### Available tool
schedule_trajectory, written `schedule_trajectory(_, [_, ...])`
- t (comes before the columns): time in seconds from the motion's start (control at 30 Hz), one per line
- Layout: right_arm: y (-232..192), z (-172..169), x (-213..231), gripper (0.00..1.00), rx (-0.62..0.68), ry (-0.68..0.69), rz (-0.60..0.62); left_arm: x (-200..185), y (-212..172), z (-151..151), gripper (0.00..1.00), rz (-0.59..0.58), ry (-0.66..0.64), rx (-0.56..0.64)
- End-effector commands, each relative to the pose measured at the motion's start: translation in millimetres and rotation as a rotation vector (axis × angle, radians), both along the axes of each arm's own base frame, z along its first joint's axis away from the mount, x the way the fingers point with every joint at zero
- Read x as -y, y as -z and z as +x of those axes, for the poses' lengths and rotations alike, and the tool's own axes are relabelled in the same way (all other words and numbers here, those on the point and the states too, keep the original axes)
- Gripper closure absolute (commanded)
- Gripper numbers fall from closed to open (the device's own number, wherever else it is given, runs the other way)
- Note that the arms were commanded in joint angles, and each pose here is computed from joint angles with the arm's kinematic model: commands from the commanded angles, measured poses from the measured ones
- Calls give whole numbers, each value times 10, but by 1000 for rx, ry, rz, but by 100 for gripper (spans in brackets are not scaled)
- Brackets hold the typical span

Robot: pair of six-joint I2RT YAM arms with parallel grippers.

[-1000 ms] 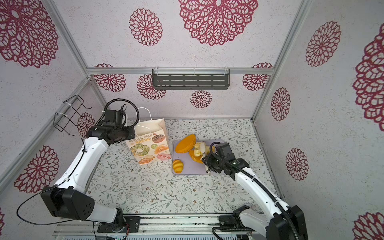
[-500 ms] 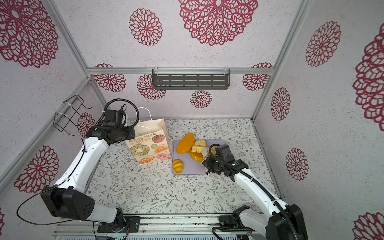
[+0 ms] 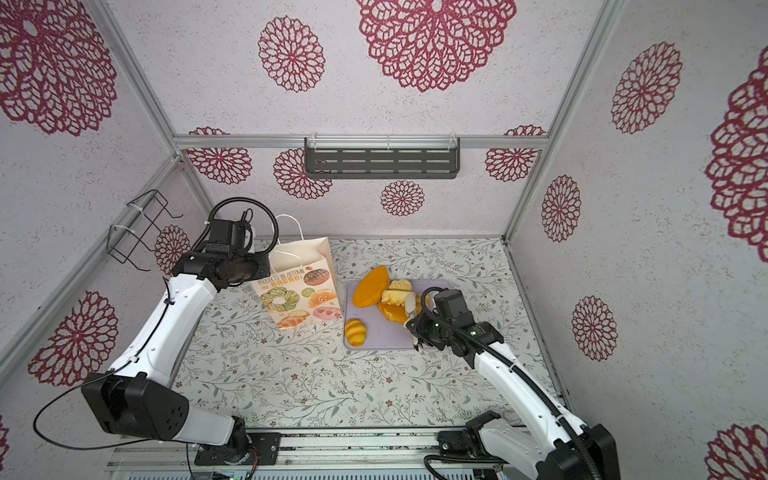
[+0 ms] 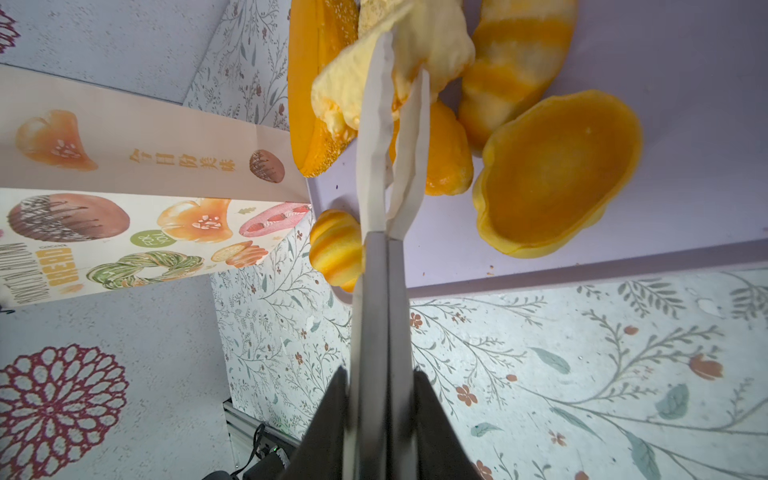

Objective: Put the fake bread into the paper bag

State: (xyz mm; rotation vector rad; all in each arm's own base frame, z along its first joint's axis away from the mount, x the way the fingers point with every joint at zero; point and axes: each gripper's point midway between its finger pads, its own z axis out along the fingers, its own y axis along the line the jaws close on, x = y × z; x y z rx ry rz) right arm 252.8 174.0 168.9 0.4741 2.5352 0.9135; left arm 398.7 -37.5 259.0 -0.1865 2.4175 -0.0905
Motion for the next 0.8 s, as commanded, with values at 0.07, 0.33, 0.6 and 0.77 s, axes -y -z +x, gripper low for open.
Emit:
schedule_trajectory(0.07, [-69, -92, 90, 79, 12, -24, -61, -11, 23, -47, 100, 15, 5, -9])
schedule_trajectory(0.33, [-178, -135, 95, 64, 22, -5, -25, -12, 35, -45, 100, 18, 3, -12])
schedule_trajectory(0.6, [-227, -363, 289, 58, -18, -13, -116, -56, 44, -44, 100, 45, -8, -14])
schedule_trajectory(0.77, [-332, -460, 469, 54, -4, 12, -184, 5, 56, -35, 100, 23, 10, -16])
